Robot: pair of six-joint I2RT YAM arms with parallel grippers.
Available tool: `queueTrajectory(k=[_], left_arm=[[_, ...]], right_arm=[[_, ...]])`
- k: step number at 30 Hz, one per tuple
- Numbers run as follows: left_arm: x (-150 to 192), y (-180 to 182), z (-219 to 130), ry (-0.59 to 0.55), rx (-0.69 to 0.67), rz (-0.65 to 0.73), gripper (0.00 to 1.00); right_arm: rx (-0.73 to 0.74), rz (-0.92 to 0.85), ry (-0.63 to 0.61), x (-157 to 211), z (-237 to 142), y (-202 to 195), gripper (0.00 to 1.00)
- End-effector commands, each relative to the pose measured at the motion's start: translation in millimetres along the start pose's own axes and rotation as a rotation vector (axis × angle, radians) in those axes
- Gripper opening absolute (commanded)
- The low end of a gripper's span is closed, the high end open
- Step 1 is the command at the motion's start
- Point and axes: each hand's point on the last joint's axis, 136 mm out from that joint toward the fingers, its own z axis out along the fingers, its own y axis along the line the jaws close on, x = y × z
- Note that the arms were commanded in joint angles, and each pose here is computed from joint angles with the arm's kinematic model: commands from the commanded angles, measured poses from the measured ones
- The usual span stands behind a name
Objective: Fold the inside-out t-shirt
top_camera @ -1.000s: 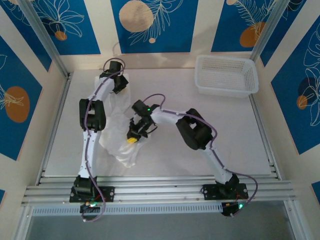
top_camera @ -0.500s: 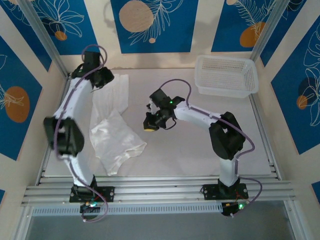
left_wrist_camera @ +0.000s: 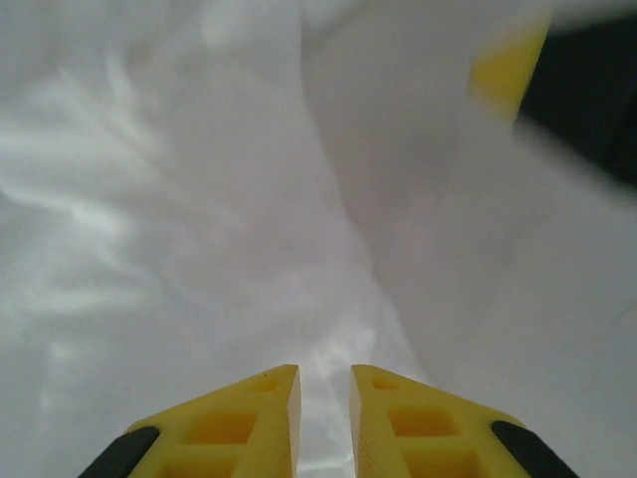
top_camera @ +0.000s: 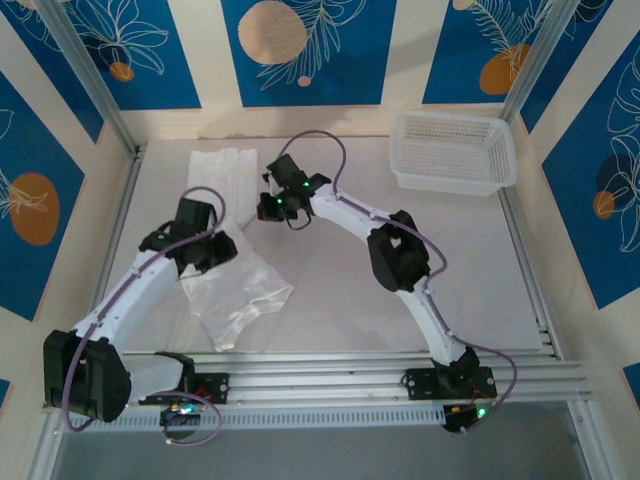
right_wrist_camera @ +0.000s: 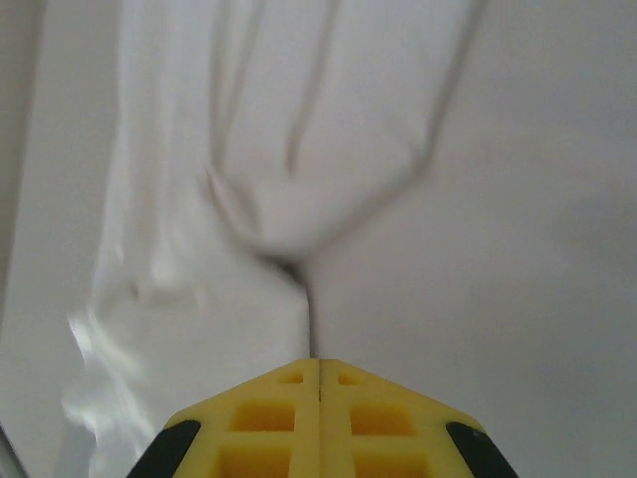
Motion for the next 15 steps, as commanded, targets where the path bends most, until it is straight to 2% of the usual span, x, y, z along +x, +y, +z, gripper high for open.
queueTrajectory(k=[1, 5, 9, 15], left_arm=[[17, -11, 17, 0.037, 0.055, -0.010, 0.16], [22, -15, 38, 0.079, 0.065, -0.004, 0.11], [30, -8, 54, 0.126, 0.037, -0.016, 0.06], [56, 5, 63, 0.204, 0.021, -0.025, 0.04]], right_arm=[[-0.019, 0.015, -0.046, -30, 23, -13, 0.00], [-0.139, 0.018, -0.059, -39, 58, -7, 0.00], [-0.254, 0.015, -0.040, -30, 78, 4, 0.00], [-0.137, -0.011, -0.005, -13, 86, -11, 0.00]])
